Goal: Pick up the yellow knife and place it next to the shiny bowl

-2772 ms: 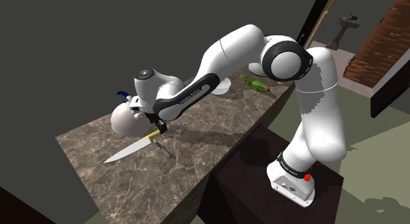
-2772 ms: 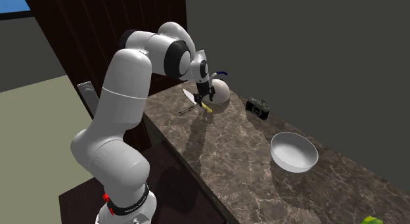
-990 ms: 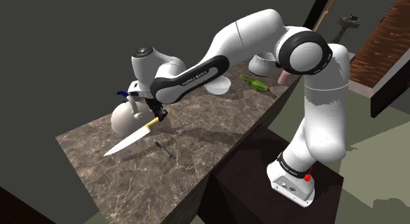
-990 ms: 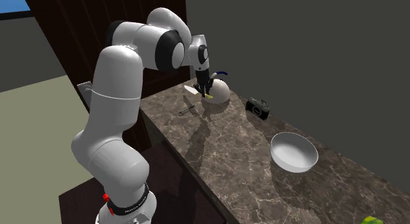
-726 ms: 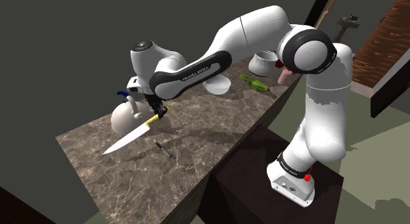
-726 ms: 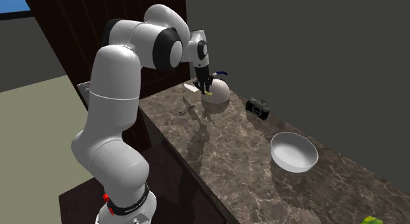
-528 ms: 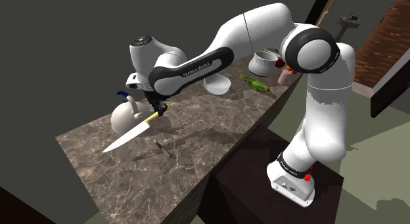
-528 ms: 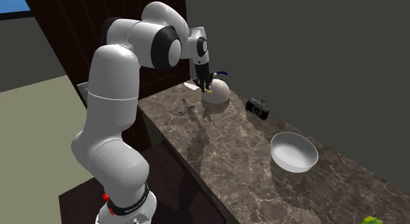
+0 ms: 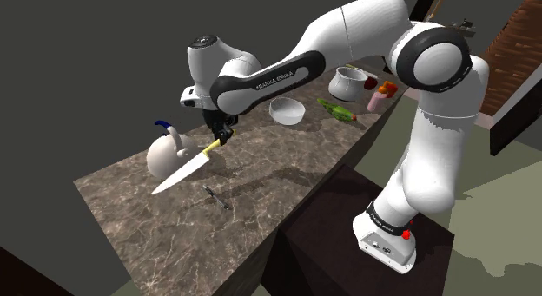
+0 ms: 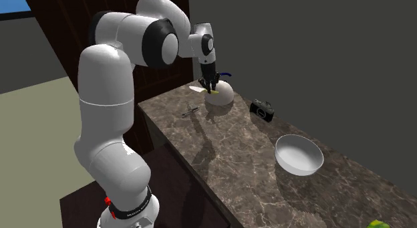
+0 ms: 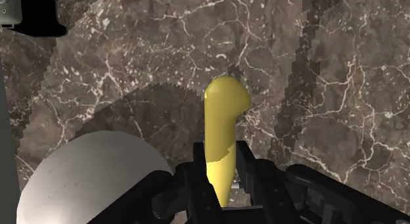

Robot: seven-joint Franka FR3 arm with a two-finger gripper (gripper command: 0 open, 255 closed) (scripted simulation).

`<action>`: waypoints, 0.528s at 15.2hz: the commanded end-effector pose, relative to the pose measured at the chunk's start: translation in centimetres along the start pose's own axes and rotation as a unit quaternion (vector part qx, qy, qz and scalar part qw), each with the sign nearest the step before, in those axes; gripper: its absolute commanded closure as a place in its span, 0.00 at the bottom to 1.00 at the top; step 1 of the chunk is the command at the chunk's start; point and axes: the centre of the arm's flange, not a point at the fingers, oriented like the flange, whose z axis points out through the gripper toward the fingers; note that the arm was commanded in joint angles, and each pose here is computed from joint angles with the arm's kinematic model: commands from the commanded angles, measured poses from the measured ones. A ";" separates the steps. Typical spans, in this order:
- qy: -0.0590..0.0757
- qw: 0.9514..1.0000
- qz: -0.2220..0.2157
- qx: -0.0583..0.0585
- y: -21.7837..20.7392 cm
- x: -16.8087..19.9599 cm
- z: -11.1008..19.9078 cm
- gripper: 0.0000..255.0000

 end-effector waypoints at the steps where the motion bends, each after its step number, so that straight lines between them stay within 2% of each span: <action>1: 0.000 1.000 0.000 0.000 -0.5 -2.6 0.6 1.00; 8: 0.000 1.000 0.000 0.000 -2.7 -11.4 2.0 1.00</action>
